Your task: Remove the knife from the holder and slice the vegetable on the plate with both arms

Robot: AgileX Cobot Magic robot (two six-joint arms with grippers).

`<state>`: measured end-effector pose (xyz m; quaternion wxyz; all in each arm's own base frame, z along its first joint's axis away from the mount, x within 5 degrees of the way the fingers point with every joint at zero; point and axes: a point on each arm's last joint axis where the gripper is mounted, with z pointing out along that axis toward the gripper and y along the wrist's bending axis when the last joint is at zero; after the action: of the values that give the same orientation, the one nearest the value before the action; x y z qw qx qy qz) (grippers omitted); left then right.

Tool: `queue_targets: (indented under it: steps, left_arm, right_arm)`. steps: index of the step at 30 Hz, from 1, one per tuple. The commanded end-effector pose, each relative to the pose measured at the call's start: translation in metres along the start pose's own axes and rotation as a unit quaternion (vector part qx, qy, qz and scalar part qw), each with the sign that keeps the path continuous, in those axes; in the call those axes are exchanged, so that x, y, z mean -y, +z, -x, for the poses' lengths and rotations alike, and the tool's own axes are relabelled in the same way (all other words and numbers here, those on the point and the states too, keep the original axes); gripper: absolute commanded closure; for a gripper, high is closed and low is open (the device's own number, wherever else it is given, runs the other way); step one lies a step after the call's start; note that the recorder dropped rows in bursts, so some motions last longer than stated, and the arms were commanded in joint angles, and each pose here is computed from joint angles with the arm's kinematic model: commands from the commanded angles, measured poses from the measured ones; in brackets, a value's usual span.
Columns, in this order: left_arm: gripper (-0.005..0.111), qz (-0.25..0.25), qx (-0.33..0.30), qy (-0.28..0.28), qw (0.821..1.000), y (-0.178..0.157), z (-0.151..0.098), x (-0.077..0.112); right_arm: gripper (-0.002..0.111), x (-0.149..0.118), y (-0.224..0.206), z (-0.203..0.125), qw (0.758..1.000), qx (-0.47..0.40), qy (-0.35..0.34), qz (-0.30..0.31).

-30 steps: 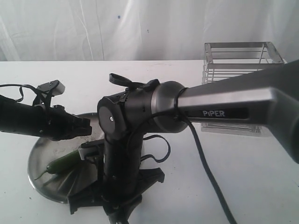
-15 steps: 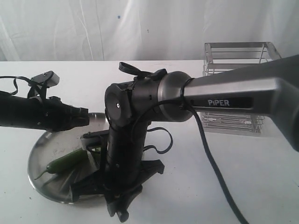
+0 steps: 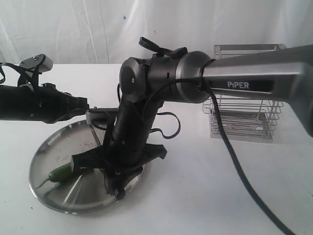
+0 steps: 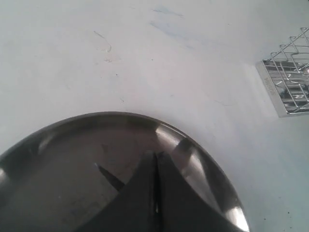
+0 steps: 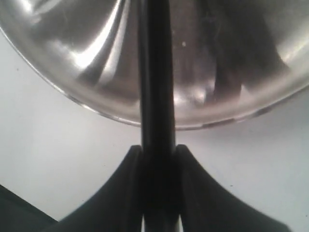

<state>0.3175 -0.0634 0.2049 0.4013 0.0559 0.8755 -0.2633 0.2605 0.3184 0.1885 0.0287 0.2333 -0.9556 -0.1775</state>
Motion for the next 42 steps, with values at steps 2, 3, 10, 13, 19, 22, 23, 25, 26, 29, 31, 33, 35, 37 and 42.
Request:
queue_targets:
  steps: [2,3,10,13,19,22,23,25,26,29,31,33,35,37,42]
  left_arm:
    - [0.107,-0.012,0.006,-0.013,1.0,-0.002,0.001,0.004]
    - [0.107,-0.014,0.006,-0.027,1.0,-0.002,0.001,0.004]
    - [0.107,0.021,0.014,-0.03,0.999,-0.012,-0.001,0.003]
    - [0.107,0.056,0.015,-0.029,0.998,-0.017,-0.005,-0.002]
    - [0.107,0.087,0.003,-0.019,0.996,-0.018,-0.014,-0.009]
    - [0.107,0.091,0.002,-0.015,0.996,-0.019,-0.014,-0.009]
    - [0.107,0.095,0.002,-0.015,0.995,-0.019,-0.014,-0.01]
    - [0.107,0.107,0.0,0.001,0.994,-0.019,-0.014,-0.012]
    - [0.107,0.11,0.0,0.005,0.994,-0.019,-0.014,-0.013]
    - [0.107,0.118,0.0,0.007,0.993,-0.02,-0.014,-0.014]
    - [0.107,0.097,0.0,0.007,0.995,-0.019,-0.014,-0.01]
    - [0.107,0.086,0.0,0.007,0.996,-0.018,-0.014,-0.008]
    - [0.107,0.09,0.0,0.007,0.996,-0.019,-0.014,-0.009]
    - [0.107,0.094,-0.001,0.009,0.996,-0.019,-0.014,-0.01]
    - [0.107,0.096,-0.005,0.02,0.995,-0.019,-0.015,-0.01]
  right_arm:
    - [0.108,0.009,-0.012,0.02,0.999,0.023,0.016,0.046]
    - [0.108,0.009,-0.009,0.025,0.997,0.019,0.025,0.074]
    - [0.108,0.014,0.01,0.037,0.995,0.019,0.042,0.091]
    - [0.108,0.014,0.015,0.04,0.993,0.031,0.054,0.097]
    - [0.108,0.015,0.017,0.045,0.992,0.052,0.058,0.099]
    - [0.107,0.017,0.022,0.045,0.992,0.047,0.06,0.097]
    - [0.107,0.017,0.024,0.045,0.993,0.044,0.06,0.096]
    - [0.107,0.017,0.023,0.045,0.994,0.047,0.049,0.088]
    - [0.107,0.016,0.02,0.045,0.994,0.052,0.047,0.088]
    - [0.107,0.016,0.004,0.042,0.996,0.067,0.015,0.058]
    - [0.107,0.037,0.005,0.043,0.998,0.06,0.01,-0.016]
    - [0.107,0.044,0.003,0.04,0.999,0.027,0.031,0.001]
    - [0.107,0.042,0.002,0.042,0.999,0.036,0.022,0.019]
    - [0.107,0.042,0.003,0.045,0.998,0.049,0.024,0.021]
    - [0.103,0.06,0.017,0.041,1.0,0.0,0.018,-0.017]
